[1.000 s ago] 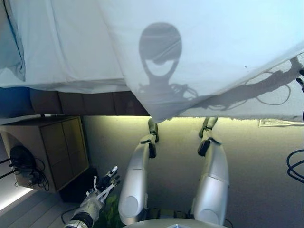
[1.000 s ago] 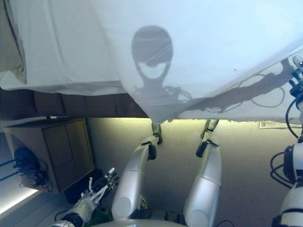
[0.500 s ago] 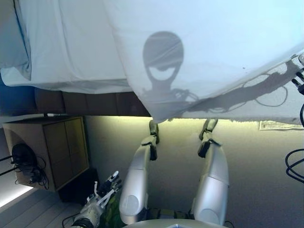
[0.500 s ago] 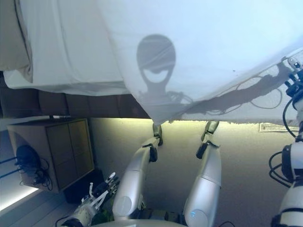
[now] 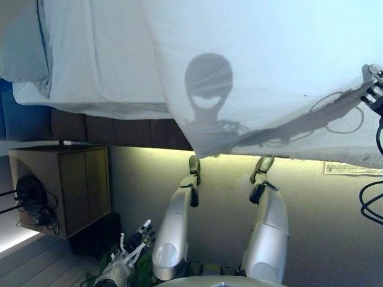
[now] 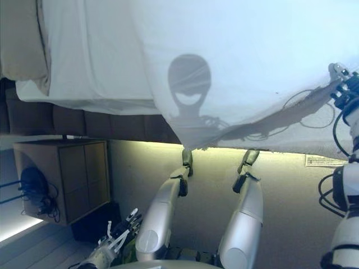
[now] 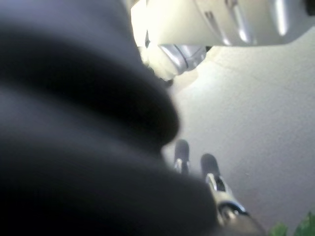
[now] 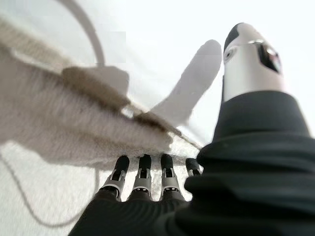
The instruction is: Make the bed neatly
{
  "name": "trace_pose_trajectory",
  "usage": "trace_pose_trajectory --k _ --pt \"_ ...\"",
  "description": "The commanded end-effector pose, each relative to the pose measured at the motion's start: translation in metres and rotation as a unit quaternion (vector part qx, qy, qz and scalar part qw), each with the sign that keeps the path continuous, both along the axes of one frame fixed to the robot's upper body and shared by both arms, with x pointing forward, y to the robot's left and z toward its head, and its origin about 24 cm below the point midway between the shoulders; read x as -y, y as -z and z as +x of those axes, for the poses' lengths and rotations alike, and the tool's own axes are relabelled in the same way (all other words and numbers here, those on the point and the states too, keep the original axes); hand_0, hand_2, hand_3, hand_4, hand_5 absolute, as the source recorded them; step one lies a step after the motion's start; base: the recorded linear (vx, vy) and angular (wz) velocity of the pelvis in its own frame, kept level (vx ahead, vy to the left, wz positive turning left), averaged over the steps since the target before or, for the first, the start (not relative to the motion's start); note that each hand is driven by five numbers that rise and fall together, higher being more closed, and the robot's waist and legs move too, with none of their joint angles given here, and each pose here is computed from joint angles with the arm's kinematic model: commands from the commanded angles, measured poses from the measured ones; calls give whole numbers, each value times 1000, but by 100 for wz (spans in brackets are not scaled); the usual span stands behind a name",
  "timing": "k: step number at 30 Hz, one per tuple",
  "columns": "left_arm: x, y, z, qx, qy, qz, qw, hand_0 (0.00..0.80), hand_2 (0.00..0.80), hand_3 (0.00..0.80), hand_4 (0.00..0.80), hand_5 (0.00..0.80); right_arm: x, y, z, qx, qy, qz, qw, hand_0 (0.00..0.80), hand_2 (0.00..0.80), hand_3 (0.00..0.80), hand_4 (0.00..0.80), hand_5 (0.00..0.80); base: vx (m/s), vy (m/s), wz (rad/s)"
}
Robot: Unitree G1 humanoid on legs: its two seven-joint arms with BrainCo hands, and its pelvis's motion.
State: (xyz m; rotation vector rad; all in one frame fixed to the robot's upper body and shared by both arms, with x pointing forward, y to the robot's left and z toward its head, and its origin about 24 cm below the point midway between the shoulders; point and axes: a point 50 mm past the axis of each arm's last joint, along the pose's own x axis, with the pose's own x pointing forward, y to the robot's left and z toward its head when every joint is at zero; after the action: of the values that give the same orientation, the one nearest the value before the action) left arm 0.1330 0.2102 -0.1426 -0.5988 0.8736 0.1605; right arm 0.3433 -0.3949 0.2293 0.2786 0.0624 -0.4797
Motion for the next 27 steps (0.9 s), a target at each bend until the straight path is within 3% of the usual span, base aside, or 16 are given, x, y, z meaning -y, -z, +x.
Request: trace_pose_trajectory --k 1,27 --pt "-20 -1 -17 -17 29 36 999 0 0 0 0 0 -72 -106 31 179 -157 -41 970 0 0 0 0 0 -7 -22 3" --pt "-31 -7 -6 0 30 58 998 0 0 0 0 0 -41 -71 23 76 -96 -51 991 0 0 0 0 0 -1 -9 1"
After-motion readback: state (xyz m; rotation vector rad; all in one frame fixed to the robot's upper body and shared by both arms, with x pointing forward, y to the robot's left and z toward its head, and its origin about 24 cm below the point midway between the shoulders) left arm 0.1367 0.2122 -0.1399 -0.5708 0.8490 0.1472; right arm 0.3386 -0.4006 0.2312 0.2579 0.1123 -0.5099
